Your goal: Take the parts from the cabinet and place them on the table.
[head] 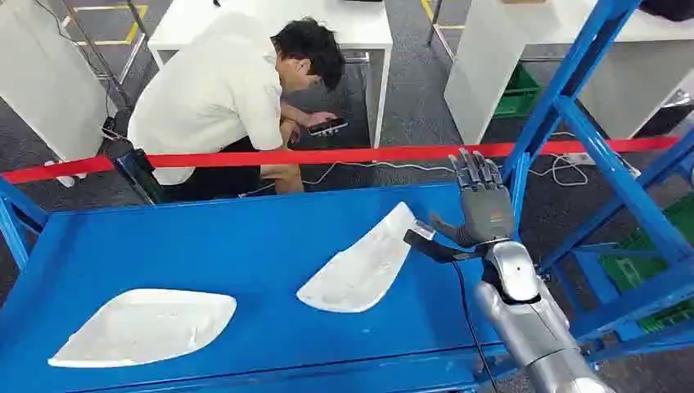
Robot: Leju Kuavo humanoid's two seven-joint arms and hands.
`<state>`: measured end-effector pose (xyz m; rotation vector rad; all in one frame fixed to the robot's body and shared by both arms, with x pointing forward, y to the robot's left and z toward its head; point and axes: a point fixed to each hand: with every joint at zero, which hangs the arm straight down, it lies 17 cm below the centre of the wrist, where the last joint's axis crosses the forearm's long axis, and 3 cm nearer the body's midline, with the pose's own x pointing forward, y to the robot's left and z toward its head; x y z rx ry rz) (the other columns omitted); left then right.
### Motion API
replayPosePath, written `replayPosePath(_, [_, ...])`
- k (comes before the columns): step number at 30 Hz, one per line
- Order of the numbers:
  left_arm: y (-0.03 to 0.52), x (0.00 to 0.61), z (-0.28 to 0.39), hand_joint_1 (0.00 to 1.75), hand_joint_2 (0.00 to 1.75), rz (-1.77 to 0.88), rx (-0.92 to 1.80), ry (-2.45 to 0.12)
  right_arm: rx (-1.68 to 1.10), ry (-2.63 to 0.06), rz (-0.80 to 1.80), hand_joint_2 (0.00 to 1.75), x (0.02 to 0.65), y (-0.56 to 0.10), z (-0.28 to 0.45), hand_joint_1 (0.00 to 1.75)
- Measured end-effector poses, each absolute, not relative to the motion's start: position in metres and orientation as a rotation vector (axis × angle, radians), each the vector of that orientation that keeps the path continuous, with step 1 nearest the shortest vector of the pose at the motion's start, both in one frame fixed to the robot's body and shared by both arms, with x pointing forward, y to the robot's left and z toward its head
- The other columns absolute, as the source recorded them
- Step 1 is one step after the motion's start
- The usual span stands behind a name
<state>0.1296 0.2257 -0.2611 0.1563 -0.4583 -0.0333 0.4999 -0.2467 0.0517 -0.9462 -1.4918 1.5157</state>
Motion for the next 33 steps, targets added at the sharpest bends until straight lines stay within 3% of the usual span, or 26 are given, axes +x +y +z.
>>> replayPosePath(11, [0.223, 0.135, -0.26, 0.0, 0.0, -0.022, 0.153, -0.464, -0.948, -1.54, 1.506, 0.0, 0.505, -0.229, 0.065, 0.0])
replayPosePath(12, [0.223, 0.135, -0.26, 0.0, 0.0, -0.021, 0.154, -0.464, -0.945, -1.541, 1.506, 1.75, 0.505, -0.228, 0.065, 0.0])
replayPosePath(21, [0.24, 0.134, -0.262, 0.0, 0.0, 0.013, 0.232, -0.4, -0.801, -1.634, 1.556, 1.75, 0.498, -0.153, 0.071, 0.0])
replayPosePath(22, [0.233, 0.136, -0.262, 0.0, 0.0, 0.018, 0.215, -0.401, -0.786, -1.638, 1.556, 0.0, 0.496, -0.144, 0.071, 0.0])
replayPosePath(33, [0.224, 0.141, -0.259, 0.0, 0.0, 0.055, 0.169, -0.428, -0.723, -1.615, 1.525, 0.0, 0.483, -0.13, 0.05, 0.0])
